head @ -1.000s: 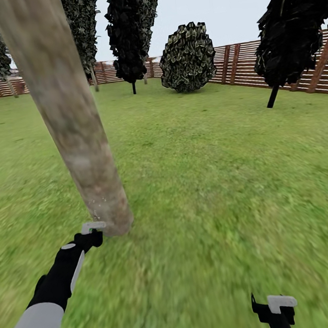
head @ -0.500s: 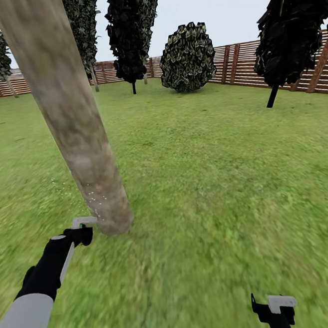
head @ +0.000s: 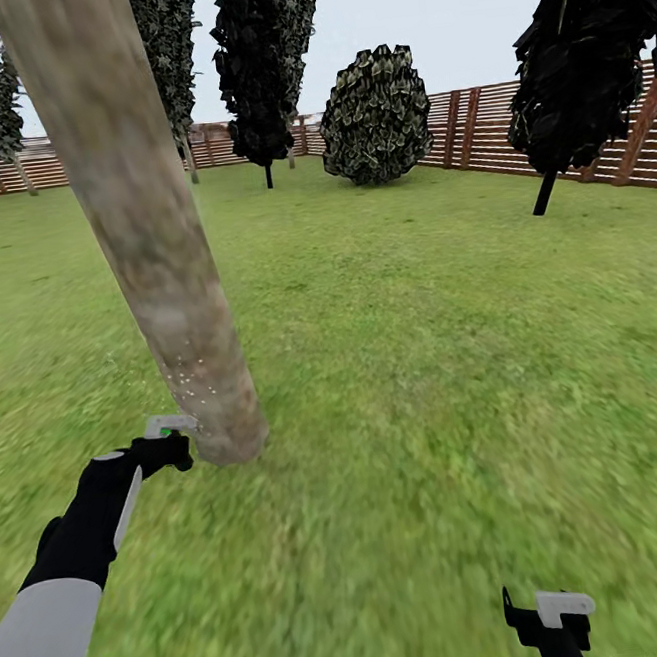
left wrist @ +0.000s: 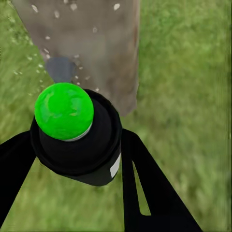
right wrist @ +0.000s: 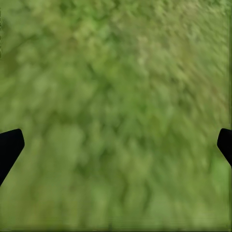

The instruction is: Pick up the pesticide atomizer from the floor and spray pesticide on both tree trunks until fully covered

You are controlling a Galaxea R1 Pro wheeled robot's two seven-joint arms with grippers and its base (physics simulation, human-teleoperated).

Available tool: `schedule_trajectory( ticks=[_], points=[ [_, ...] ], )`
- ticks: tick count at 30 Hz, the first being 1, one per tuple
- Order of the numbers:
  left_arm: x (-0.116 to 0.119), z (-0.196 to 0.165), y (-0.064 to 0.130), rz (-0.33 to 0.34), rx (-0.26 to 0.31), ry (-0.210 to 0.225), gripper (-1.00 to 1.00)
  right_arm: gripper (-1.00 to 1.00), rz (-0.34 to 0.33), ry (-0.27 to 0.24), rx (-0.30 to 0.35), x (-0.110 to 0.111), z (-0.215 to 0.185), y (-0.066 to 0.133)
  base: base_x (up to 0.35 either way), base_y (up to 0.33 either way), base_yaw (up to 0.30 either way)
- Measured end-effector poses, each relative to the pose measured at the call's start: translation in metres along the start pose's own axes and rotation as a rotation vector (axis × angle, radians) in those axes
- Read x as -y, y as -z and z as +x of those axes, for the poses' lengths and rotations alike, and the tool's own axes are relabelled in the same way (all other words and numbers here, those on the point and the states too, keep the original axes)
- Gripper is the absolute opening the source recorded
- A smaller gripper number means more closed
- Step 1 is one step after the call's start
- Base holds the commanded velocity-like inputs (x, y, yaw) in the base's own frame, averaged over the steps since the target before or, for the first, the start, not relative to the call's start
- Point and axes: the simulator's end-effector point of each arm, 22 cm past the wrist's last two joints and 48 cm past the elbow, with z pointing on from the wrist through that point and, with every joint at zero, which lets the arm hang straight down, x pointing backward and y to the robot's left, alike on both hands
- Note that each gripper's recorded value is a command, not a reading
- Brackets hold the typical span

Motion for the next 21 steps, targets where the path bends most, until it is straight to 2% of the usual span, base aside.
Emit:
schedule_trajectory(
  ticks=[3, 6, 8, 14, 17, 21],
  points=[
    [-0.003, -0.008, 0.007, -0.006, -0.009, 0.003, -1.00, 1.00, 0.000, 0.000, 0.000, 0.000, 0.000, 0.000, -0.016, 0.000, 0.000],
    [-0.024, -0.045, 0.017, -0.039, 0.032, 0.000, -1.00, 1.00, 0.000, 0.000, 0.000, 0.000, 0.000, 0.000, -0.001, 0.000, 0.000],
    [-0.033, -0.051, 0.021, -0.052, 0.027, 0.002, -1.00, 1.00, 0.000, 0.000, 0.000, 0.000, 0.000, 0.000, 0.000, 0.000, 0.000],
    [-0.025, -0.078, 0.035, -0.045, 0.067, -0.003, -1.00, 1.00, 0.000, 0.000, 0.000, 0.000, 0.000, 0.000, 0.000, 0.000, 0.000],
    [-0.032, -0.087, 0.041, -0.056, 0.055, 0.009, -1.00, 1.00, 0.000, 0.000, 0.000, 0.000, 0.000, 0.000, 0.000, 0.000, 0.000],
    [-0.033, -0.081, 0.041, -0.057, 0.039, 0.010, -1.00, 1.00, -0.002, -0.001, 0.000, -0.001, 0.000, 0.000, 0.000, 0.000, 0.000]
  ],
)
